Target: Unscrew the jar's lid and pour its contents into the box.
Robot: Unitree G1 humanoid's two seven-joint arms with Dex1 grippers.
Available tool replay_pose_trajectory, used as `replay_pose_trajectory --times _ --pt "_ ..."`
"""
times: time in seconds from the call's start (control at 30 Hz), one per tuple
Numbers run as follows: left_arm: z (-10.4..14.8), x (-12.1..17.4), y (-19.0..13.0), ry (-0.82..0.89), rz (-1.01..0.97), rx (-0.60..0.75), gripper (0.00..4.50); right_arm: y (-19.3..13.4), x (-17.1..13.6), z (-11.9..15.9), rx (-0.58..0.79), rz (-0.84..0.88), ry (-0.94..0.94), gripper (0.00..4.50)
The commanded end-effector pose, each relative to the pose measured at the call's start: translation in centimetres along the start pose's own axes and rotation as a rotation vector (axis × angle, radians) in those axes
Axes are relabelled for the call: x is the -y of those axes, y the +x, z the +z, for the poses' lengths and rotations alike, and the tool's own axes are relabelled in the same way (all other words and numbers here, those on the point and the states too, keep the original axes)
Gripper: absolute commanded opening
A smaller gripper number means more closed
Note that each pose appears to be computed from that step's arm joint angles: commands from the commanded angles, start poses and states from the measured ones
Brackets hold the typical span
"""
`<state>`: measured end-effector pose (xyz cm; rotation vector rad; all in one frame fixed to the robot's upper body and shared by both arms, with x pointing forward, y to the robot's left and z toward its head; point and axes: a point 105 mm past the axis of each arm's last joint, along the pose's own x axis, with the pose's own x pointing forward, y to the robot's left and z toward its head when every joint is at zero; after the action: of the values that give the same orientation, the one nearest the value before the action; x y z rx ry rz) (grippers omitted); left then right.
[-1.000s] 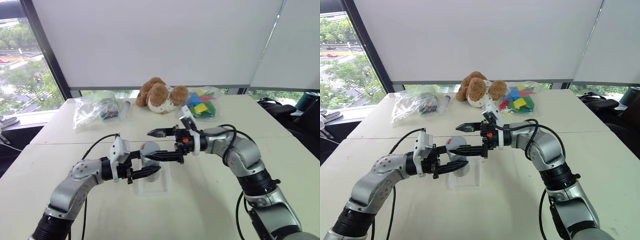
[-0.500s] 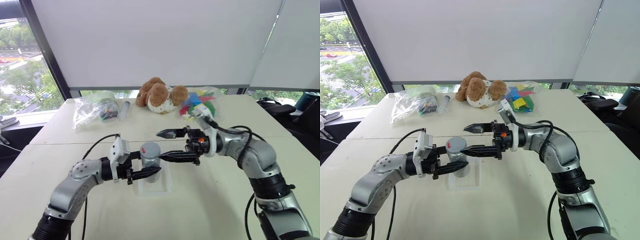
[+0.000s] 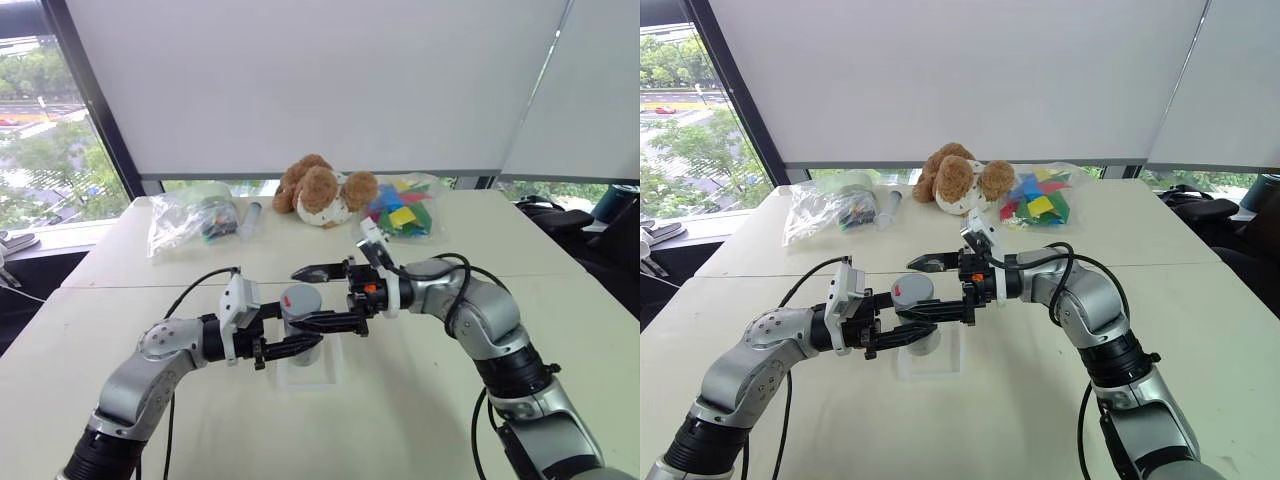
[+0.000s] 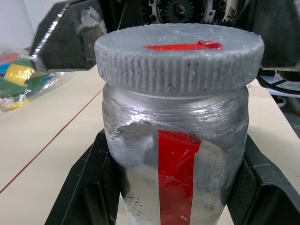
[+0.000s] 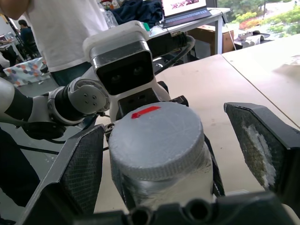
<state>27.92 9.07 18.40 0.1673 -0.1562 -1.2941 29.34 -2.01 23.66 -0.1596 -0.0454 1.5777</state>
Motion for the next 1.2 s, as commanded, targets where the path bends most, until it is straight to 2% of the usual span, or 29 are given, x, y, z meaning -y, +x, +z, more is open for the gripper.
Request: replay_pose_trajectory --times 0.03,0.17,0.27,0.33,0.37,0.47,0.6,0.73,0.83,0.9,0.97,1.07,1.13,1.2 --pt "1.1 0.3 0.0 0.031 -0.01 0.029 2.2 0.5 -0.2 1.5 0.029 0.016 -0.058 4.45" --pt "1.1 0.3 0.0 0.031 -0.009 0.029 2.2 0.6 -0.3 1.7 0.035 0.024 -0.06 4.45" --pt "1.1 0.3 0.0 0.032 -0.008 0.03 2.2 0.5 -0.3 1.7 0.032 0.026 -0.05 3.57" --pt "1.1 0.2 0.0 0.034 -0.008 0.03 2.2 0.4 -0.3 1.6 0.035 0.03 -0.047 2.58" --pt "1.1 0.2 0.0 0.034 -0.007 0.03 2.2 0.4 -0.4 1.7 0.048 0.034 -0.046 2.29" --pt "1.1 0.2 -0.1 0.034 -0.005 0.029 2.2 0.1 -1.2 2.7 0.135 0.091 0.003 2.3" --pt "0.9 0.2 -0.3 0.029 -0.005 0.019 2.2 -1.7 -2.3 5.3 0.339 0.182 0.184 2.3" --pt "0.4 0.1 -1.0 0.02 0.0 -0.006 2.2 -4.7 -1.4 6.5 0.482 0.123 0.325 2.3" --pt "0.5 -0.7 -1.7 0.024 0.034 -0.016 2.2 -8.0 0.6 3.9 0.41 -0.123 0.283 2.3" --pt "0.8 -1.4 -2.0 0.029 0.063 -0.01 2.2 -10.8 2.4 1.3 0.323 -0.34 0.181 2.3" --pt "1.0 -1.8 -2.3 0.025 0.083 -0.003 2.2 -13.1 3.1 -0.9 0.234 -0.463 0.097 2.3" --pt "1.2 -3.7 -3.1 0.046 0.188 -0.018 2.2 -19.4 3.9 -6.4 0.048 -0.711 -0.058 2.3" --pt "0.9 -5.0 -3.7 0.069 0.256 -0.047 2.2 -22.3 3.7 -9.8 -0.041 -0.811 -0.069 2.3" --pt "0.7 -5.7 -3.9 0.084 0.28 -0.069 2.2 -23.6 3.5 -12.1 -0.096 -0.862 -0.06 2.3"
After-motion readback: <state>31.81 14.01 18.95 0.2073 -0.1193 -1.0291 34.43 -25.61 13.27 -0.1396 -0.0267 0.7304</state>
